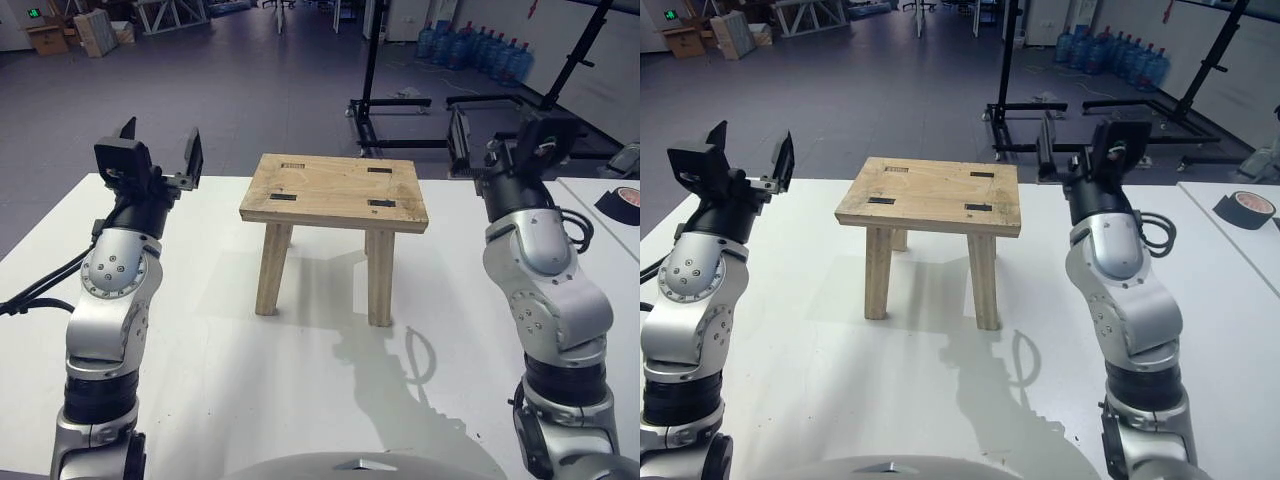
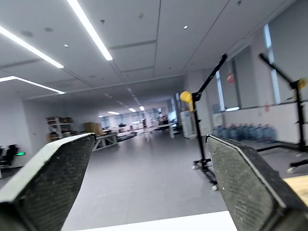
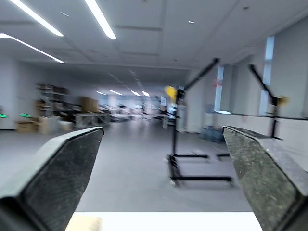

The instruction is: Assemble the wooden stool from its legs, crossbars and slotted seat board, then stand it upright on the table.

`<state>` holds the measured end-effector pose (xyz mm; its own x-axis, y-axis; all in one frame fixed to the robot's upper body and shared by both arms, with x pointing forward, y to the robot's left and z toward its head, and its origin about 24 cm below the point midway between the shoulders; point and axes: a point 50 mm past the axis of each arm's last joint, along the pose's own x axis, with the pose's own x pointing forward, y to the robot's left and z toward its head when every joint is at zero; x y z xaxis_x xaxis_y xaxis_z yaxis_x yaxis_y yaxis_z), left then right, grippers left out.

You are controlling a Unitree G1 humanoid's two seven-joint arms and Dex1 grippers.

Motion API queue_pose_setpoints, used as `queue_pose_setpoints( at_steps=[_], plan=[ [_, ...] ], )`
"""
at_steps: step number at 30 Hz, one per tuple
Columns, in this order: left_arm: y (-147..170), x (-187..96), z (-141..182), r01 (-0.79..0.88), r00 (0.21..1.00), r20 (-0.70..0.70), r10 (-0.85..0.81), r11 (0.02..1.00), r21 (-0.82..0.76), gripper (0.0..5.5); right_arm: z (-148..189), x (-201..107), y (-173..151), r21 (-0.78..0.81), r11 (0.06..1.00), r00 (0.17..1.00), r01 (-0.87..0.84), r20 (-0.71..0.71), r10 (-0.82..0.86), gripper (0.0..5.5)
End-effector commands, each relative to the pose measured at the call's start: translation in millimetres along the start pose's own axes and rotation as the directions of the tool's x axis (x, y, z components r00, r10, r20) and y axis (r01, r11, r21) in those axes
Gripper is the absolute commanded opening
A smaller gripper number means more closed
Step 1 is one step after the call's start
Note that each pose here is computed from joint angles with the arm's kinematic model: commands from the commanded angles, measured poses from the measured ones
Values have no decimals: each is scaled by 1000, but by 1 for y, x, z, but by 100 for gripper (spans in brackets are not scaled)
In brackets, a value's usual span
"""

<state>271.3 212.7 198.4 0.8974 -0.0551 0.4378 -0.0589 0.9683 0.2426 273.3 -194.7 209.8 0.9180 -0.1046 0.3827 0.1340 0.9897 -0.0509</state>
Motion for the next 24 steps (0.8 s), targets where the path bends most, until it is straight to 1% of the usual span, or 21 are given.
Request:
queue_pose_setpoints(
  at_steps=[1, 4, 6, 9, 12, 16, 24],
  plan=[
    [-10, -9, -42, 65, 997, -38, -68, 996, -54, 419, -38, 0, -6, -10, 1000, 999, 18, -38, -19, 452],
    [-16, -8, -62, 75, 995, -54, -78, 995, -67, 419, -65, 0, -8, -45, 999, 998, 27, -48, -29, 452],
    [-18, -10, -76, 82, 993, -80, -85, 995, -48, 419, -84, -9, -10, -71, 997, 996, 38, -77, -43, 452],
    [-19, -15, -90, 70, 991, -106, -76, 996, -55, 419, -102, -20, -7, -95, 995, 995, 5, -94, -14, 452],
    [-21, -18, -94, 66, 992, -103, -73, 996, -62, 419, -108, -24, -5, -97, 995, 996, -5, -88, -4, 452],
    [-26, -17, -89, 85, 994, -56, -90, 993, -81, 419, -108, -24, -3, -103, 994, 997, -21, -73, 14, 452],
    [-28, -19, -90, 79, 995, -58, -84, 994, -77, 419, -110, -25, -4, -95, 995, 997, -19, -80, 12, 452]
  ],
)
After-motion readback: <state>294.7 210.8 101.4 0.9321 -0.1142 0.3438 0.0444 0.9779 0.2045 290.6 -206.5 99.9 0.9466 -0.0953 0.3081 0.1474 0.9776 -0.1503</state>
